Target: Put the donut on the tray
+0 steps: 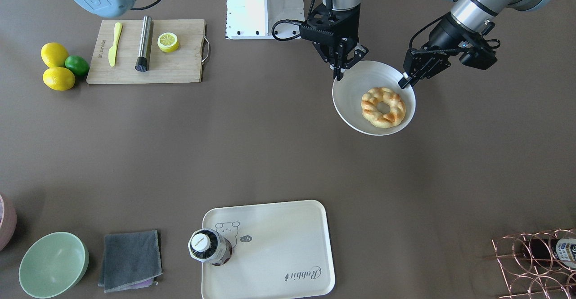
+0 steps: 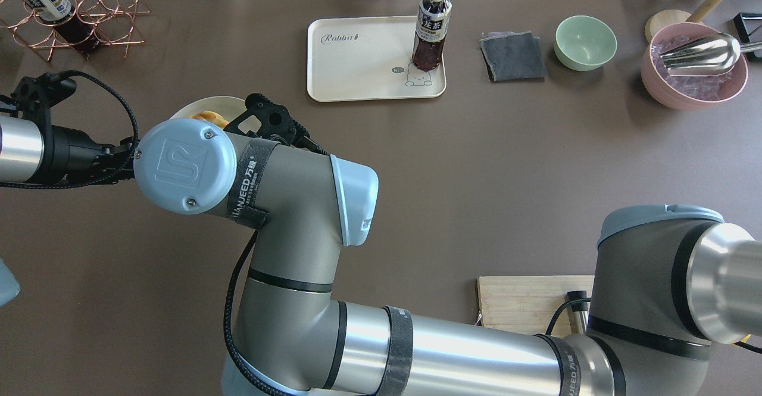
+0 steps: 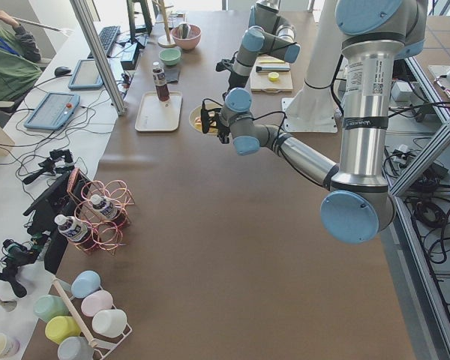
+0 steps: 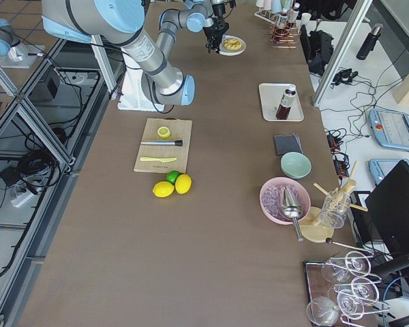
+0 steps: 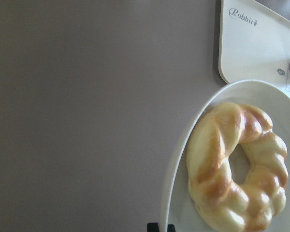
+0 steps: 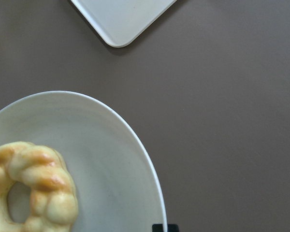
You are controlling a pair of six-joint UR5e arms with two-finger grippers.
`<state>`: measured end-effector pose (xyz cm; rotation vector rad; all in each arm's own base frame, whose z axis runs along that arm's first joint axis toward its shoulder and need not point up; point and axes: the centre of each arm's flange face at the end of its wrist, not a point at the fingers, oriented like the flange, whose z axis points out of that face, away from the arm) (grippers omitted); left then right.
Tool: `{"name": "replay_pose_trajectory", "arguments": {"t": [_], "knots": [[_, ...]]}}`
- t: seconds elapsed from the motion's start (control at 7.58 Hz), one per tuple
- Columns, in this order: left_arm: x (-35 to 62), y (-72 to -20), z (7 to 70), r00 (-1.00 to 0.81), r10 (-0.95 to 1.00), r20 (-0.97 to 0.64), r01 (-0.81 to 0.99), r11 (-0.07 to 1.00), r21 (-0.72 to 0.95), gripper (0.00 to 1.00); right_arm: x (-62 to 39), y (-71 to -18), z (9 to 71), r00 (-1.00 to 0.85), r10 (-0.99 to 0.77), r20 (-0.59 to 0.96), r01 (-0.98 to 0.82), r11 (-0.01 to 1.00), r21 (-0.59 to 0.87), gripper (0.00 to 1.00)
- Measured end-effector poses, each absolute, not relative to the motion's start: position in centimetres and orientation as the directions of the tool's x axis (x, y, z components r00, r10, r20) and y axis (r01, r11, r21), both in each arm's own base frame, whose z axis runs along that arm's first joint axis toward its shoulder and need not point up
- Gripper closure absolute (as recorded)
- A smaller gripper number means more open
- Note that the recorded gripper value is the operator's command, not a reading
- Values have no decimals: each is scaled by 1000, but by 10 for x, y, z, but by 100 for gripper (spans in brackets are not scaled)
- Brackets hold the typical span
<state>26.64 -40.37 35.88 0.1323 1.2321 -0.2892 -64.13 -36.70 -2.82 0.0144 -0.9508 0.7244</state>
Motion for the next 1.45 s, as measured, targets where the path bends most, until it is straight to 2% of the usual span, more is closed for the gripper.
{"name": "replay_pose_trajectory", "arguments": {"t": [0.13,0.26,0.92,1.19,1.45], "knots": [[266,-404,359,301,-146,-942,288,956,-56,100,-639,-367,-29,363,555,748,-568,768,-295,39],[266,-404,359,301,-147,-942,288,956,-57,100,-634,-368,-31,356,552,754,-567,769,-295,0],[282,-421,352,334,-188,-924,295,952,-87,100,-578,-373,-25,391,433,812,-520,832,-193,0],[314,-457,315,355,-295,-887,329,928,-177,100,-527,-382,12,436,358,826,-461,877,-136,0],[359,-507,288,315,-455,-833,391,862,-323,100,-480,-428,50,493,308,814,-420,903,-87,0]]}}
